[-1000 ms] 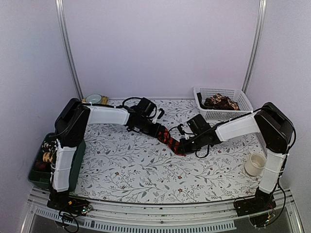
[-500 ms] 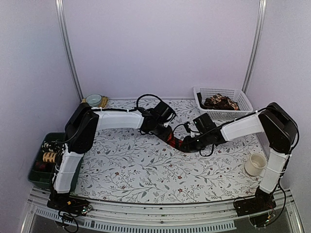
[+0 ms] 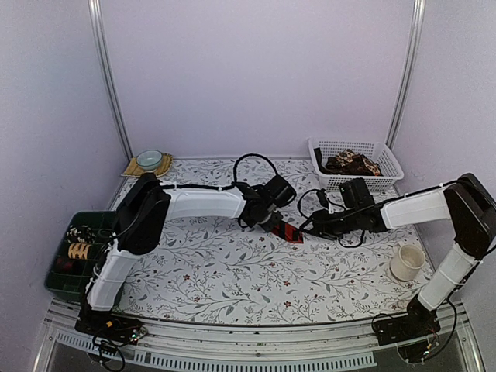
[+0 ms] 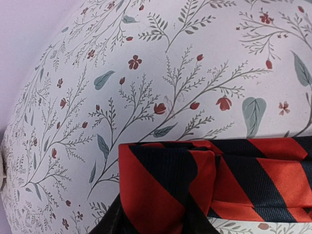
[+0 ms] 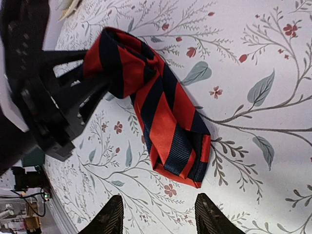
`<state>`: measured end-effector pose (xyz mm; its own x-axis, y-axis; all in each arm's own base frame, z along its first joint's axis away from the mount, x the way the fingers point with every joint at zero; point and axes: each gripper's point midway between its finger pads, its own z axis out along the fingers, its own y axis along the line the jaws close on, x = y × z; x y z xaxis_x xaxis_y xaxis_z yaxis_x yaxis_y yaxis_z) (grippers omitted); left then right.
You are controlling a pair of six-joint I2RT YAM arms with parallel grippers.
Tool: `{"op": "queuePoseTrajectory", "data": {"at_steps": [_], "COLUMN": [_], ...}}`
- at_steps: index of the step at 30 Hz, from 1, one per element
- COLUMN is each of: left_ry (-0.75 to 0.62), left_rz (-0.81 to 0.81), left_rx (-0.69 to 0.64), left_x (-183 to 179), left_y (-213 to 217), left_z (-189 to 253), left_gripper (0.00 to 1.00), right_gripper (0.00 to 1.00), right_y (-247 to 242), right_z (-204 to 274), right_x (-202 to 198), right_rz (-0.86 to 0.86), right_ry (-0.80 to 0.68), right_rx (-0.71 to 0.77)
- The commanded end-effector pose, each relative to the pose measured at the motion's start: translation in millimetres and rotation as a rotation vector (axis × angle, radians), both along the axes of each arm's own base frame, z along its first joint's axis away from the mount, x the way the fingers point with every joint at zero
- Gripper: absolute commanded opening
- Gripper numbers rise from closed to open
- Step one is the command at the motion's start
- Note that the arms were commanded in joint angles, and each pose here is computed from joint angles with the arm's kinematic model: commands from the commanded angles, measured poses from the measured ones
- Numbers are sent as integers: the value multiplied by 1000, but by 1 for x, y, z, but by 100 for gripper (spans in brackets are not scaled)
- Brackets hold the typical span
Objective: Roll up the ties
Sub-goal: Roll the tie at the center of the board.
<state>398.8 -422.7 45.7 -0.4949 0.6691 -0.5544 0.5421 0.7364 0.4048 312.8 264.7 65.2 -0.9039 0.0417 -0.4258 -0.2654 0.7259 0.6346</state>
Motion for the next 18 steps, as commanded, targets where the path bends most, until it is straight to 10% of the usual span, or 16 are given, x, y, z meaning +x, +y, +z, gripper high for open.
{"op": "queuePoseTrajectory", "data": {"at_steps": [1, 18], "left_ry": [105, 90], "left_rz": [-14, -62], "left_rx": [266, 207], "left_x": [-26, -47], "left_y": [34, -9], "left_z": [-73, -56], "left_gripper": [34, 48], "right_gripper": [50, 50], "right_y": [-5, -3], "right_z": [57, 26], "right_x": [6, 13], "right_rz": [-38, -81], "right_ry": [-66, 108], "right_rx": [202, 298]}}
